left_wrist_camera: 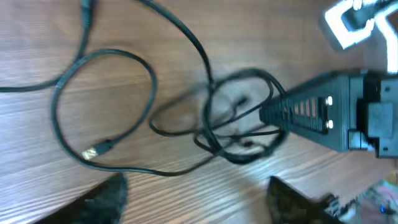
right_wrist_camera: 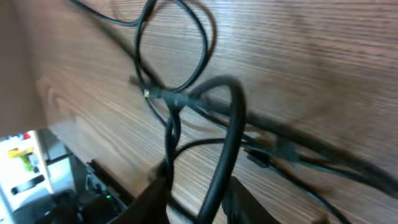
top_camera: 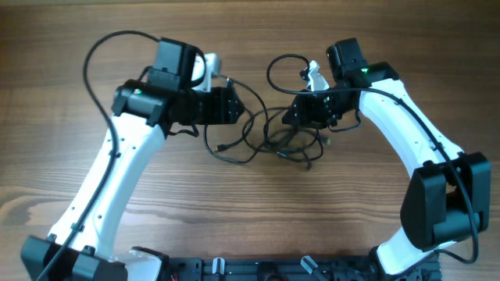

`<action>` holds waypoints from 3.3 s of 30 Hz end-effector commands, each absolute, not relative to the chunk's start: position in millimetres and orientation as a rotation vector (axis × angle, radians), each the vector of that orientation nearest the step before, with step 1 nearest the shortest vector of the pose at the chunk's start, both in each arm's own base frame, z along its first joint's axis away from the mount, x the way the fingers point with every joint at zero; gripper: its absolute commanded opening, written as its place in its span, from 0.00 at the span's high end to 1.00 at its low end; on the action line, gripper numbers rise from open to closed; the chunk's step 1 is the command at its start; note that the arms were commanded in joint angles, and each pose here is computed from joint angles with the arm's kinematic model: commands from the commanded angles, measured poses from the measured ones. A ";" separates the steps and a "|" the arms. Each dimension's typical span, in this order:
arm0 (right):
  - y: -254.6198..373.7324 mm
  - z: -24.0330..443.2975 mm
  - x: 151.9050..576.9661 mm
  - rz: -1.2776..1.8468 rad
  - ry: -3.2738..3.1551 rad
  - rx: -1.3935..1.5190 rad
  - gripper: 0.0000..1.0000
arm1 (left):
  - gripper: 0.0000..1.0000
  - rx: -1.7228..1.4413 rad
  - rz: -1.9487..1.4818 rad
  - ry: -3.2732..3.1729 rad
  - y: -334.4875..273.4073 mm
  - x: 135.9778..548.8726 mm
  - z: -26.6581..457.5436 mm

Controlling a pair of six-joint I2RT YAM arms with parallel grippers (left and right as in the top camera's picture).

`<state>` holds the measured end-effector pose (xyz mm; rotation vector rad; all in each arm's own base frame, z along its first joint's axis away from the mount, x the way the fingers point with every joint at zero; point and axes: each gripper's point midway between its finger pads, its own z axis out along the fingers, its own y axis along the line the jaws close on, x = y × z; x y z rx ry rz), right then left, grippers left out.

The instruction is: Untangle cables

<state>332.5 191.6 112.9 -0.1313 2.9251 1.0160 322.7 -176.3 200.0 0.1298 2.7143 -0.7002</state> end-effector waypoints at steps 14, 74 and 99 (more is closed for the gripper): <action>199.6 135.7 341.0 1.137 2.807 -0.251 0.96 | 0.42 0.275 -0.910 2.685 -260.9 306.6 199.4; 151.6 139.8 355.9 0.896 2.840 -0.044 0.96 | 0.93 0.475 -0.938 2.718 -305.2 311.4 142.8; 152.1 140.0 355.3 0.901 2.840 -0.049 0.96 | 0.80 0.545 -0.953 2.732 -331.4 303.1 120.9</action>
